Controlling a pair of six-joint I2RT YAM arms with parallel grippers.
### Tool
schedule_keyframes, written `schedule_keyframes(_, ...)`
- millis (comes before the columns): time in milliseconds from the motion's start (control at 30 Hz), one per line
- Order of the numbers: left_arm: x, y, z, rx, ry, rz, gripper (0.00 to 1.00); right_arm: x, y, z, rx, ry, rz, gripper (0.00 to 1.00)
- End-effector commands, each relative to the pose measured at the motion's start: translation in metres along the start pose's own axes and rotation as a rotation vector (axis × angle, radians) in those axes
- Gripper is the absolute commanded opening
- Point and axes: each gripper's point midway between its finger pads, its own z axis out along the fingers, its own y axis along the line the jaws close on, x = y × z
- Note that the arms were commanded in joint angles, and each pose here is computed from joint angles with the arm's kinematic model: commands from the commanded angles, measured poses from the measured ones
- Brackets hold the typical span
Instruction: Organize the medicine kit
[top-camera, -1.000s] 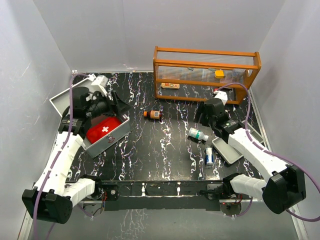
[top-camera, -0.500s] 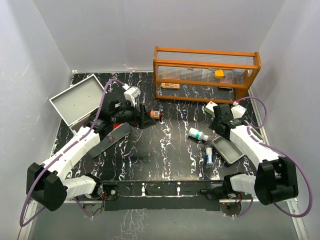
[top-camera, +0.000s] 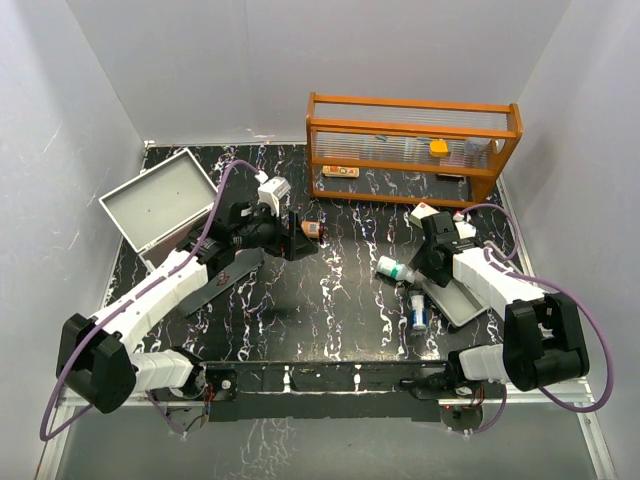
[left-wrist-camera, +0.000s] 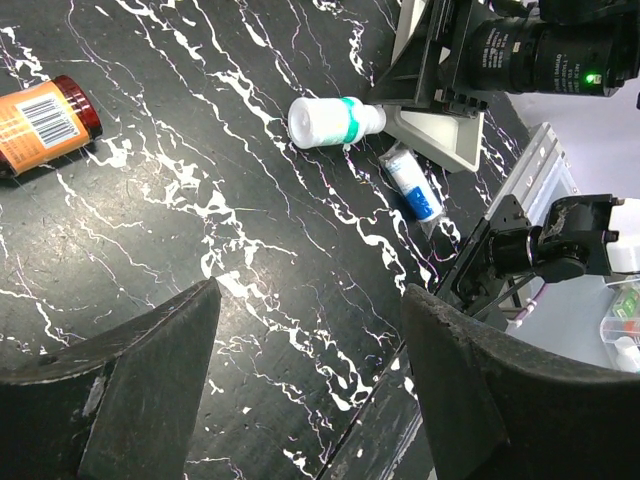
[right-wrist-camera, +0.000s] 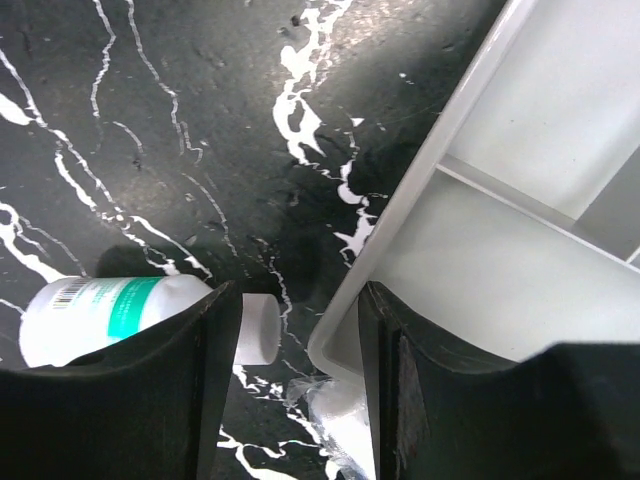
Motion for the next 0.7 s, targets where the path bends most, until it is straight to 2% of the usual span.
schedule_keyframes(0,0.000,-0.003,0.004,0.012,0.002,0.024,0.72,-0.004,0.018,-0.002,-0.089,-0.012,0.061,0.48)
schedule_keyframes(533,0.015,0.003,0.024,-0.019,0.049,-0.003,0.72,0.002,0.055,-0.013,-0.278,0.052,0.030,0.46)
schedule_keyframes(667,0.023,0.003,0.026,-0.014,0.076,-0.012,0.73,-0.002,0.044,-0.018,-0.214,0.038,0.018,0.48)
